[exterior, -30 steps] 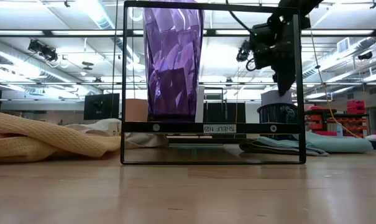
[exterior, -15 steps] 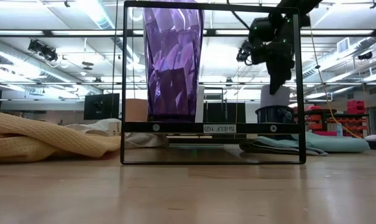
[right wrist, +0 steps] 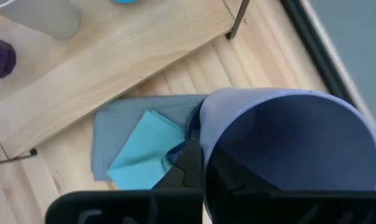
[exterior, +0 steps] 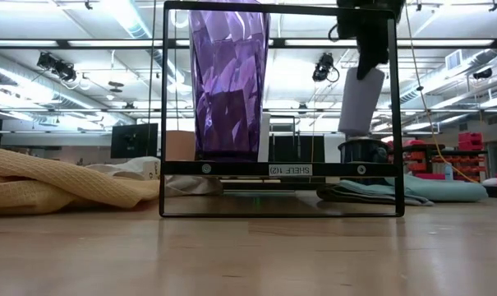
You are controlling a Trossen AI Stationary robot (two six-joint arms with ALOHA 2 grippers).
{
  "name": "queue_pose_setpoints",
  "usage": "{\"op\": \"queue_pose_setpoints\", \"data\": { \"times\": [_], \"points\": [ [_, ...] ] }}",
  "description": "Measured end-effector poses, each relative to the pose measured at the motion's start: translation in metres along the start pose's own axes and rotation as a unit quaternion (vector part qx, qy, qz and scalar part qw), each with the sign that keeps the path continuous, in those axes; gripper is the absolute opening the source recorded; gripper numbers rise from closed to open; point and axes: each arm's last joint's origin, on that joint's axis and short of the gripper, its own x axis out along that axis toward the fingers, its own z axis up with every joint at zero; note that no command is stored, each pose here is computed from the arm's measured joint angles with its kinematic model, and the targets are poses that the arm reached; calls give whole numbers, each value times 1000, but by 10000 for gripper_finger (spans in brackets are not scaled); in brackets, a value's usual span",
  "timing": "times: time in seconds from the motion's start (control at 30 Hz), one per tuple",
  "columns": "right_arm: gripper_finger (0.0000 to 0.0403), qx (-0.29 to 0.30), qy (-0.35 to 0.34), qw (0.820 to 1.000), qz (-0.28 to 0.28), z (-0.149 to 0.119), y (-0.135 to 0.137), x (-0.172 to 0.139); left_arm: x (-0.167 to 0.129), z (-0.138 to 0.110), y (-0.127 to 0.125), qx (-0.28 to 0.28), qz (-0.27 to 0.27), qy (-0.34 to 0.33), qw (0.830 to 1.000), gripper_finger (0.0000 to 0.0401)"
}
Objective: Stack small to large cups/mugs on shelf
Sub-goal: Move the purple cup to the bottom right of the table
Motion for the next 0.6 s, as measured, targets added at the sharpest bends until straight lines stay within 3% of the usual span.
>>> {"op": "queue_pose_setpoints", "data": {
  "times": [0.13,0.3,0.6],
  "points": [
    [1,-1,14,1000,2,-1,8,-15,0,0,0,6,0,0,1000,84],
    [0,-31,63,996,53,-11,39,-18,0,0,0,6,0,0,1000,89],
    [0,-79,109,985,112,-33,104,3,0,0,0,7,0,0,1000,82]
  ]
}}
